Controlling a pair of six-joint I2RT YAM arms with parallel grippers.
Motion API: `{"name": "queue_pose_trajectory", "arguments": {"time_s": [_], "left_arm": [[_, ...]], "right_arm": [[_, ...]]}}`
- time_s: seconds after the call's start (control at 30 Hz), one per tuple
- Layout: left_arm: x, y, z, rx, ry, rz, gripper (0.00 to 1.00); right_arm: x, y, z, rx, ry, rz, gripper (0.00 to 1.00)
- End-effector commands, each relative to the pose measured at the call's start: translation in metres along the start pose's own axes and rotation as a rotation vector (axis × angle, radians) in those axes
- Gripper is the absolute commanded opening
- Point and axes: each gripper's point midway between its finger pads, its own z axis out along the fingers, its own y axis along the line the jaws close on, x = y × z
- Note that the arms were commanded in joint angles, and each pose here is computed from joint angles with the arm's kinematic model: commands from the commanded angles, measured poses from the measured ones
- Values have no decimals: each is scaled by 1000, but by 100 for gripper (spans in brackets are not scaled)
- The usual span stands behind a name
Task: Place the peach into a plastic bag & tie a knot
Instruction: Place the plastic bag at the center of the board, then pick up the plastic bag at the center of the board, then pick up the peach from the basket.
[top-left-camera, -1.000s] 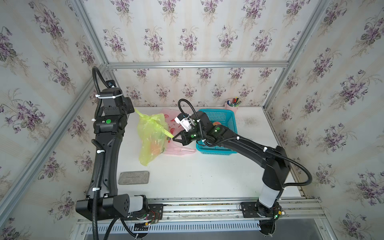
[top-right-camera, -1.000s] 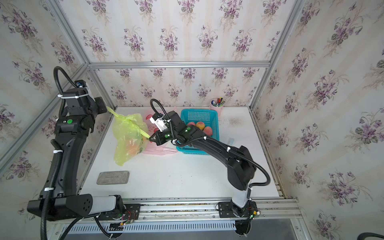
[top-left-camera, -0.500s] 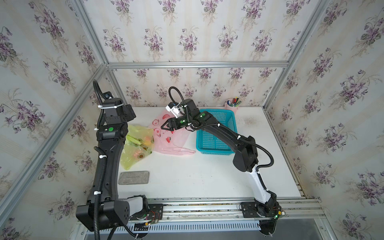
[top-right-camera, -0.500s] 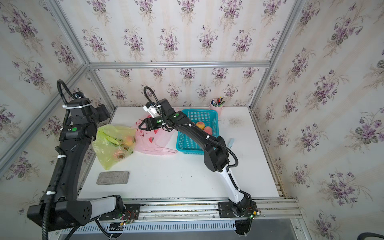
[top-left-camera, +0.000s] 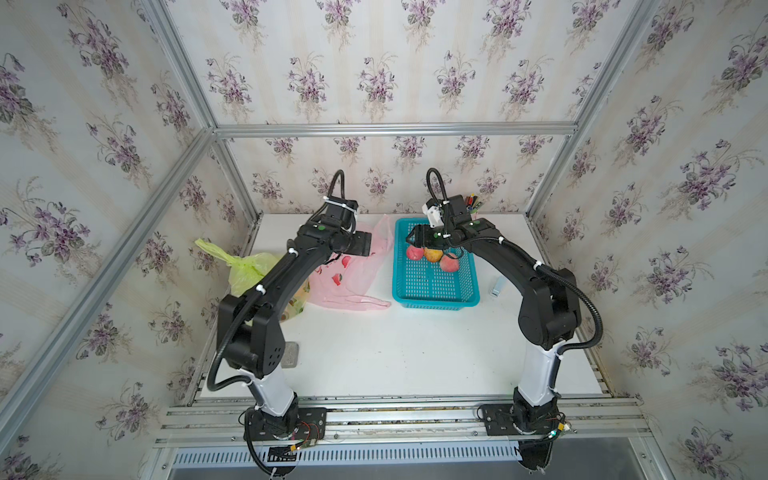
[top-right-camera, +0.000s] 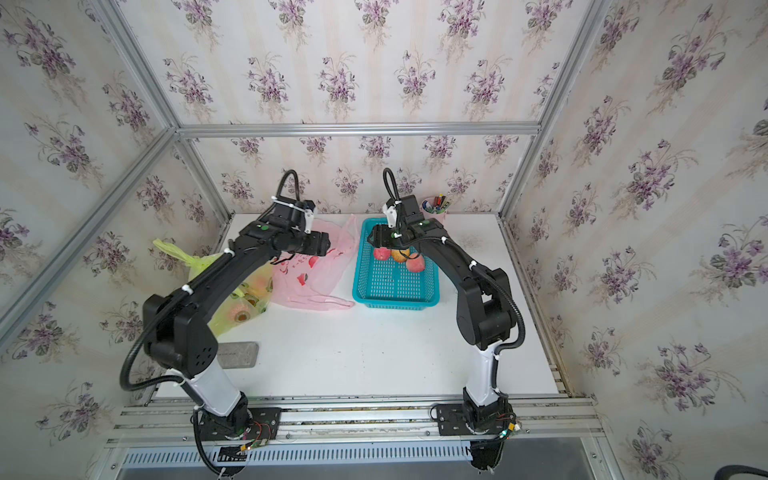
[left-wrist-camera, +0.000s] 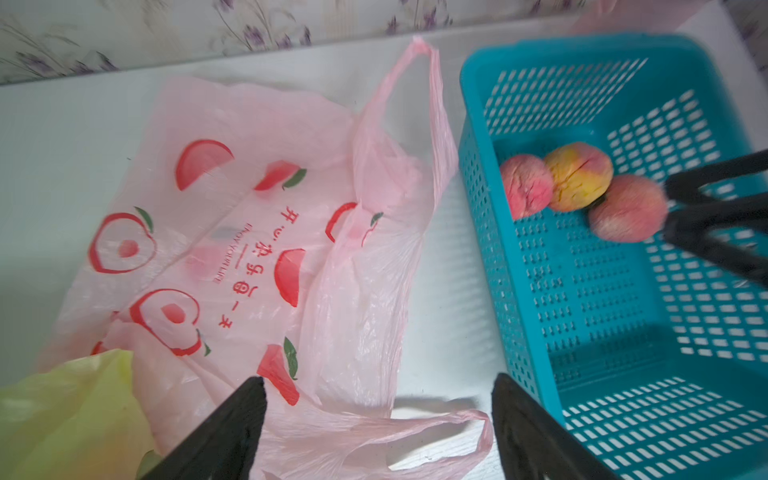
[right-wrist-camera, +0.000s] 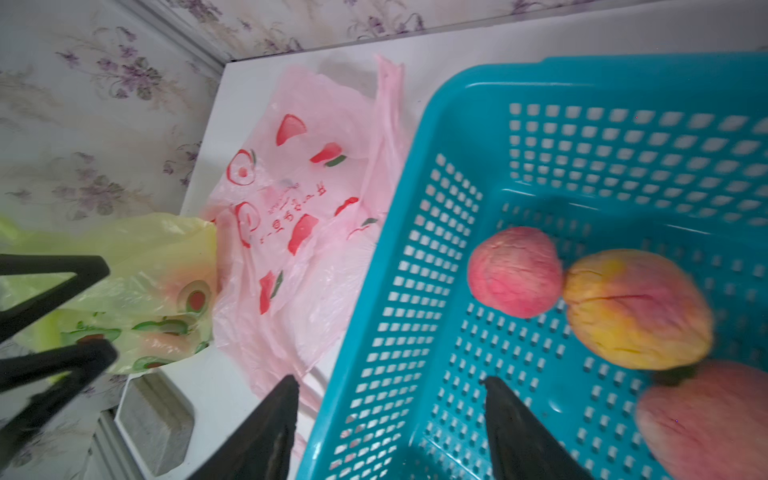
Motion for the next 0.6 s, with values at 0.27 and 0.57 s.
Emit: {"name": "queue_pose_trajectory", "arguments": {"time_s": [0.27, 0.57], "left_arm": [[40, 14, 91, -113, 200, 83, 86], [54, 46, 126, -202, 259, 69, 83]], "right_arm": [[9, -48, 5, 193, -1, -53, 74], [20, -41, 30, 154, 48, -53, 72]]}}
